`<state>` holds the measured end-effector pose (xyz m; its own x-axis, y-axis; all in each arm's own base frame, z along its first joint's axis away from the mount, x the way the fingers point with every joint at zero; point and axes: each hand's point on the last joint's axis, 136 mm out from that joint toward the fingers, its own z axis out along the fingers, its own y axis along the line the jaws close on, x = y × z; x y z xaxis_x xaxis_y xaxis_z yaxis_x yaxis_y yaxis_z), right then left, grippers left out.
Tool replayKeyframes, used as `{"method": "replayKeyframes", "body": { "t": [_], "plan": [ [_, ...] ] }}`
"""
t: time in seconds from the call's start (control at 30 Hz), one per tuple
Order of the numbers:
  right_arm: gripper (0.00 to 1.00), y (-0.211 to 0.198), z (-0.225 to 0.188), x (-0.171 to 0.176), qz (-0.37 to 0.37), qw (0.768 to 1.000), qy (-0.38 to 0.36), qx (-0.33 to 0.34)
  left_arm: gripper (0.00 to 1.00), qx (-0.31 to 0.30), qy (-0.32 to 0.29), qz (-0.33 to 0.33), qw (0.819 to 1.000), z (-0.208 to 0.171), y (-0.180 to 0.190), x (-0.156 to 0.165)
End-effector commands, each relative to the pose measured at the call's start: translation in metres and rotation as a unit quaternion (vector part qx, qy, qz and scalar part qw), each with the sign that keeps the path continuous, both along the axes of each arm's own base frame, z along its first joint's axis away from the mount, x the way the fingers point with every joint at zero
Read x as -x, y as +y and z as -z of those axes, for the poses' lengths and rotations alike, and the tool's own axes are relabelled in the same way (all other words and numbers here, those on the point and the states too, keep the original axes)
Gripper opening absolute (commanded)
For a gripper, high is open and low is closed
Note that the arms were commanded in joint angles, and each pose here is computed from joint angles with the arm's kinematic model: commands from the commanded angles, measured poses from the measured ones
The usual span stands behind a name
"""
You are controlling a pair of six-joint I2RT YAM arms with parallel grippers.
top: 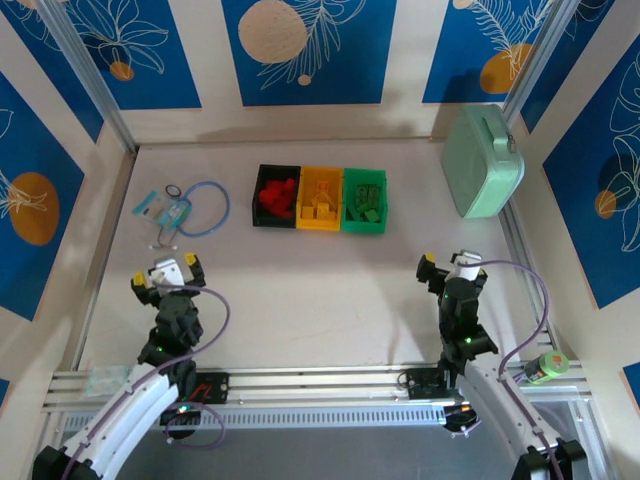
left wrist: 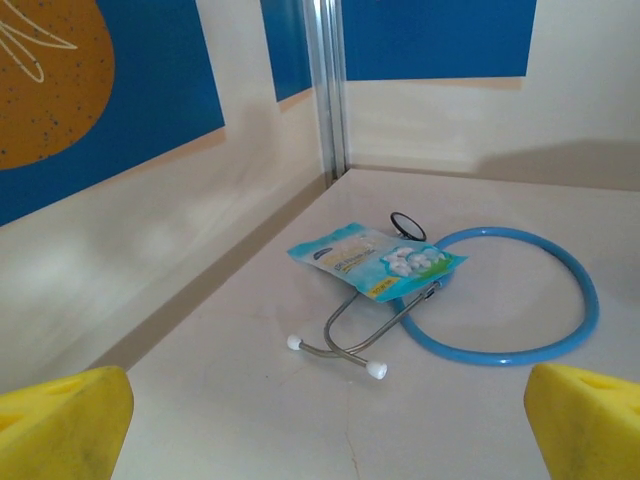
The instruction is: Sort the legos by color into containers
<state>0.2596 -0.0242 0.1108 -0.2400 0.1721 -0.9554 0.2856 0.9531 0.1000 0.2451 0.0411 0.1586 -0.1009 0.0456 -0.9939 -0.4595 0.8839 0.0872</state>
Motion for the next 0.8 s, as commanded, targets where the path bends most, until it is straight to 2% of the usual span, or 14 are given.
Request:
{"method": "replayKeyframes", "body": {
  "t": [0.0, 0.27, 0.77],
  "plan": [
    [0.99, -0.005, -0.022, -0.009, 0.004, 0.997, -0.061, -0.036, 1.0, -0.005, -0.01, 0.009, 1.0, 0.001, -0.004, -0.005],
    [0.99, -0.014, -0.02, -0.016, 0.017, 0.996, -0.076, -0.052, 1.0, -0.01, -0.007, 0.02, 1.0, 0.005, -0.009, -0.019],
    [0.99, -0.006, -0.022, -0.049, -0.009, 0.996, -0.091, -0.024, 1.0, 0.003, -0.024, 0.019, 1.0, 0.009, -0.001, -0.038]
  ]
}}
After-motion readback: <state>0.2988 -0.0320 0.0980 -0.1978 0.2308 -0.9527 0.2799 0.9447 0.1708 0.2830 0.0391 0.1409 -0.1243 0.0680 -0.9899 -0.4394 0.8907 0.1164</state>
